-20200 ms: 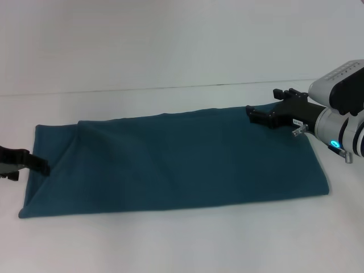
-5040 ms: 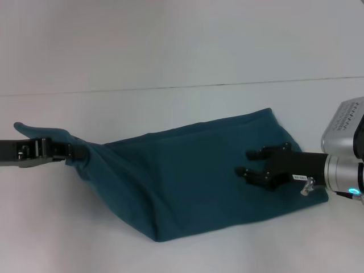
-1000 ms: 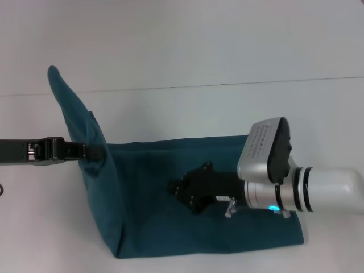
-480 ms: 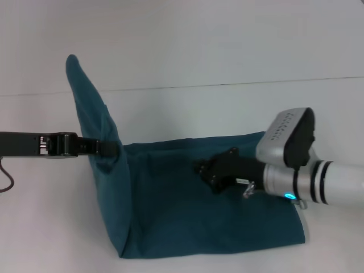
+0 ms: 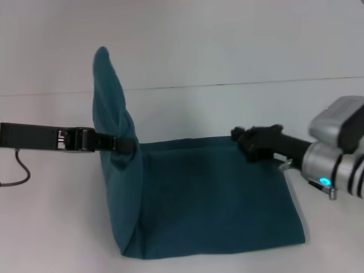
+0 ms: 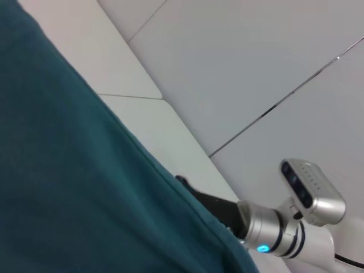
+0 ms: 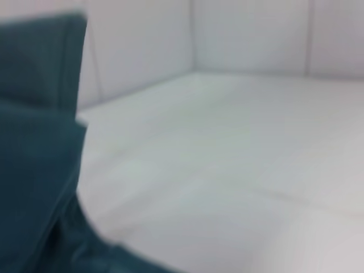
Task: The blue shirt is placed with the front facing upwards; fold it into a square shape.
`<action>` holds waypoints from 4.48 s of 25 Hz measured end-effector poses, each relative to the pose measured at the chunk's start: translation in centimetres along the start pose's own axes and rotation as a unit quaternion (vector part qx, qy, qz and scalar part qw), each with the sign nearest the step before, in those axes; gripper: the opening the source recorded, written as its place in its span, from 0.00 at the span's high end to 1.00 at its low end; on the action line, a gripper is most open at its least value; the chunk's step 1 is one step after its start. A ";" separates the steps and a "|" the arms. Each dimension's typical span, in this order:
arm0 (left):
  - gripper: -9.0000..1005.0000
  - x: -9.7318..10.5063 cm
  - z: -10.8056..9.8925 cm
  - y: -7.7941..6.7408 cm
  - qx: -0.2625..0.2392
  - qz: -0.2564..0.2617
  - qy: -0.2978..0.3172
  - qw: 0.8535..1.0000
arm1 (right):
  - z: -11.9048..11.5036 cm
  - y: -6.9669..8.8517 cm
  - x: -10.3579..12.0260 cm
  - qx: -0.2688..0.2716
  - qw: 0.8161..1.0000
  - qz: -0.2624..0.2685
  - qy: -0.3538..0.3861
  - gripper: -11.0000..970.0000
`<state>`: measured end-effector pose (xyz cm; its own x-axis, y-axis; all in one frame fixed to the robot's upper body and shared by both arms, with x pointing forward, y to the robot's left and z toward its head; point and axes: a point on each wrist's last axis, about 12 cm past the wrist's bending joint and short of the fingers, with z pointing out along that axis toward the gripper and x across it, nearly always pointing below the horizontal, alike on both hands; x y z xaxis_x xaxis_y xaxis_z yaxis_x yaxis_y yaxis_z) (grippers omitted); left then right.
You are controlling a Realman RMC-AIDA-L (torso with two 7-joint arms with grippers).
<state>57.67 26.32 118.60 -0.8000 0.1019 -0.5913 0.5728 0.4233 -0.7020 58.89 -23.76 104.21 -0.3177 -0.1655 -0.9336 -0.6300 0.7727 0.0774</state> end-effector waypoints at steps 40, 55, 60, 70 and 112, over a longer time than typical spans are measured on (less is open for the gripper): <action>0.93 -1.7 9.7 -3.6 0.045 0.009 0.050 0.998 | -7.6 -5.4 -0.3 0.123 0.980 0.049 -0.148 0.91; 0.92 0.3 14.7 -2.9 0.065 -0.024 0.052 0.996 | -8.5 -6.2 0.2 0.162 0.975 0.038 -0.146 0.91; 0.92 1.1 16.1 -2.5 0.065 -0.027 0.044 0.997 | -8.2 -6.2 0.2 0.165 0.975 0.035 -0.142 0.91; 0.91 1.2 17.5 -2.7 0.072 -0.027 0.006 0.997 | -7.8 -6.1 0.2 0.166 0.976 0.026 -0.136 0.91; 0.05 4.0 14.3 2.7 -0.019 0.018 -0.121 0.992 | -7.8 -6.6 -0.5 0.151 0.982 -0.005 -0.117 0.68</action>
<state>58.60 15.02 108.68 -0.7108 -0.0991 -0.6963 0.5889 0.4575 -0.6663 57.68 -33.57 106.93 -0.1184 -0.0553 -0.9914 -0.3824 0.9240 -0.0059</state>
